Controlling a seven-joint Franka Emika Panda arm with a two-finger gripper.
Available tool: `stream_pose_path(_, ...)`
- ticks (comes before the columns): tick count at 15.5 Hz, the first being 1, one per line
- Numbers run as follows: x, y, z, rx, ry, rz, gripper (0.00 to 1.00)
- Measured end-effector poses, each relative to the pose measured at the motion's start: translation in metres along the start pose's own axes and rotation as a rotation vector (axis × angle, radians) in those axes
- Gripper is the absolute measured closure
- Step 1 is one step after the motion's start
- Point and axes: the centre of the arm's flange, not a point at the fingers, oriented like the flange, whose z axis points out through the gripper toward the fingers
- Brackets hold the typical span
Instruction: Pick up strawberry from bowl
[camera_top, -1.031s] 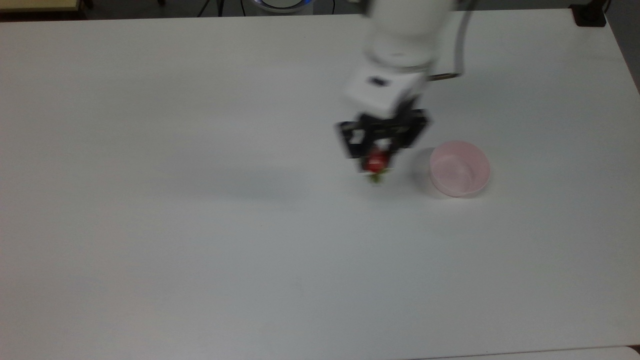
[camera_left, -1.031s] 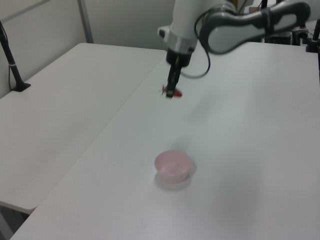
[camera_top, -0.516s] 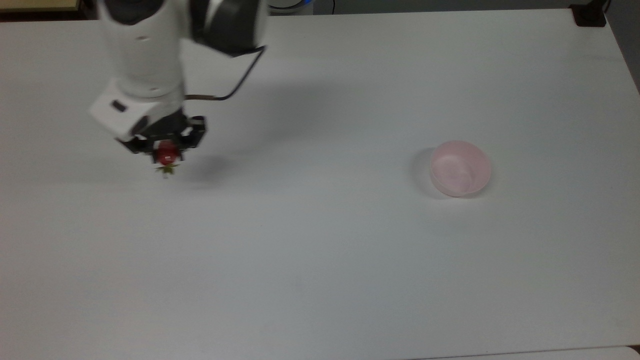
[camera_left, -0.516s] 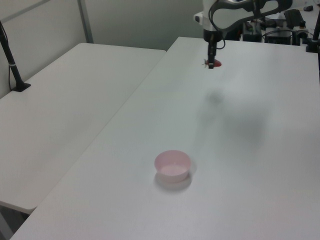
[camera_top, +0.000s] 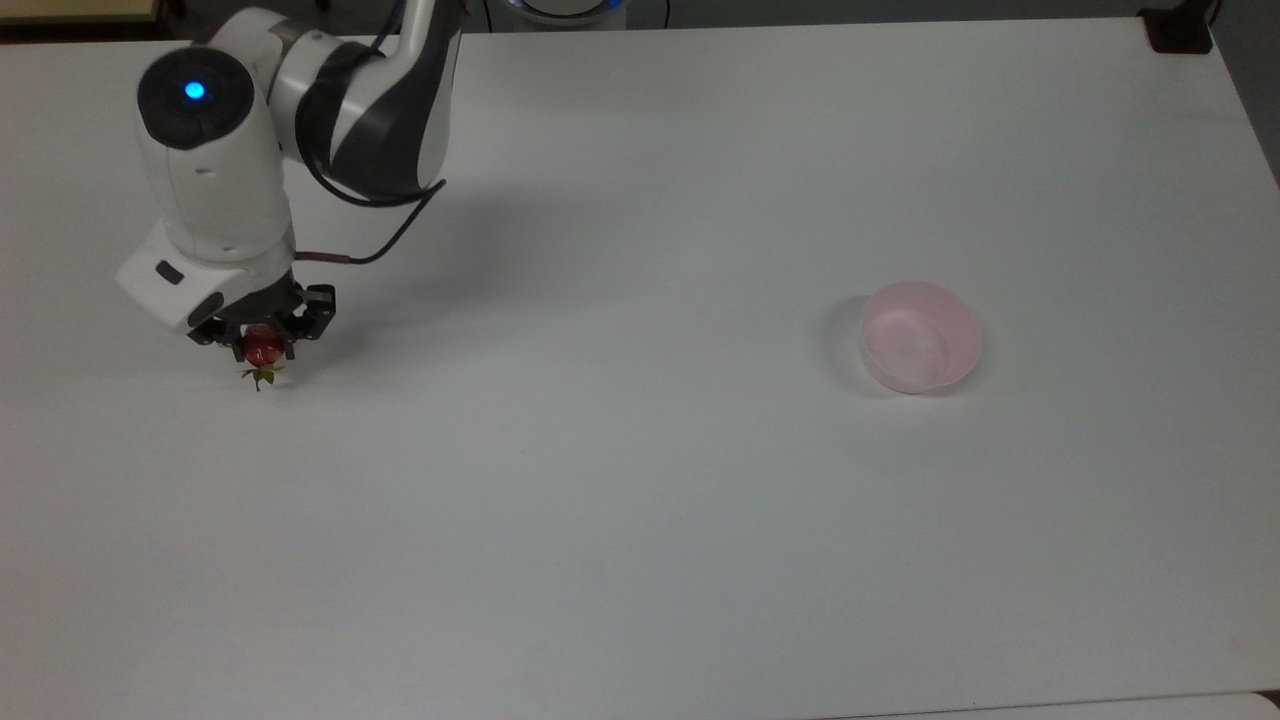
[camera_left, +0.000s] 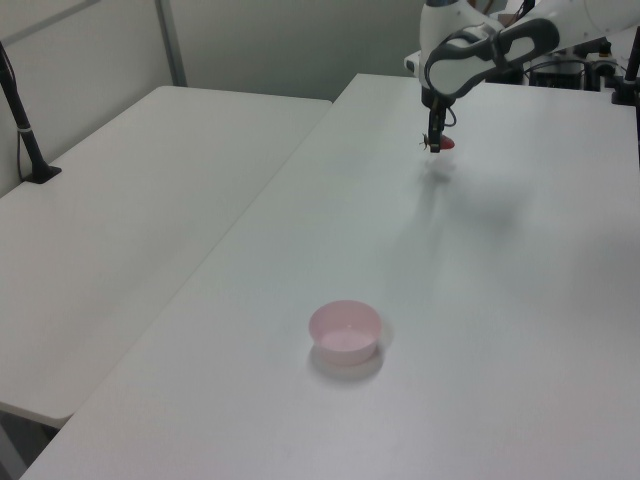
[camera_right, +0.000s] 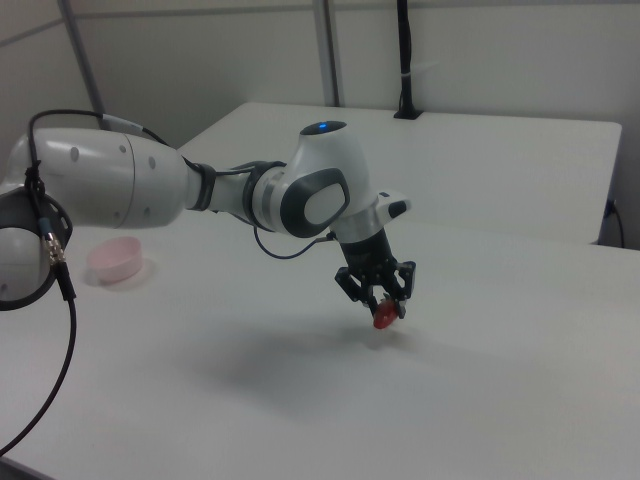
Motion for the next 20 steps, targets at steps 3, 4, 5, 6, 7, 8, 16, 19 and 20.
stream_pose_path(3,0.001,-0.002,0.006,-0.001,-0.004,0.005,0.49)
stream_pose_path(4,0.001,-0.002,0.005,-0.002,-0.003,0.015,0.40)
stream_pose_path(5,0.002,-0.002,0.005,-0.002,-0.002,0.033,0.30)
stream_pose_path(6,0.002,-0.002,0.004,-0.003,0.000,0.051,0.19)
stream_pose_path(7,0.003,-0.002,0.001,-0.005,0.005,0.064,0.08)
stream_pose_path(8,0.005,0.000,-0.005,-0.009,0.017,0.074,0.00)
stream_pose_path(16,-0.052,-0.020,-0.221,0.174,0.029,0.280,0.00)
stream_pose_path(19,-0.086,-0.066,-0.281,0.232,0.030,0.254,0.00)
stream_pose_path(20,-0.096,-0.076,-0.291,0.242,0.025,0.245,0.00)
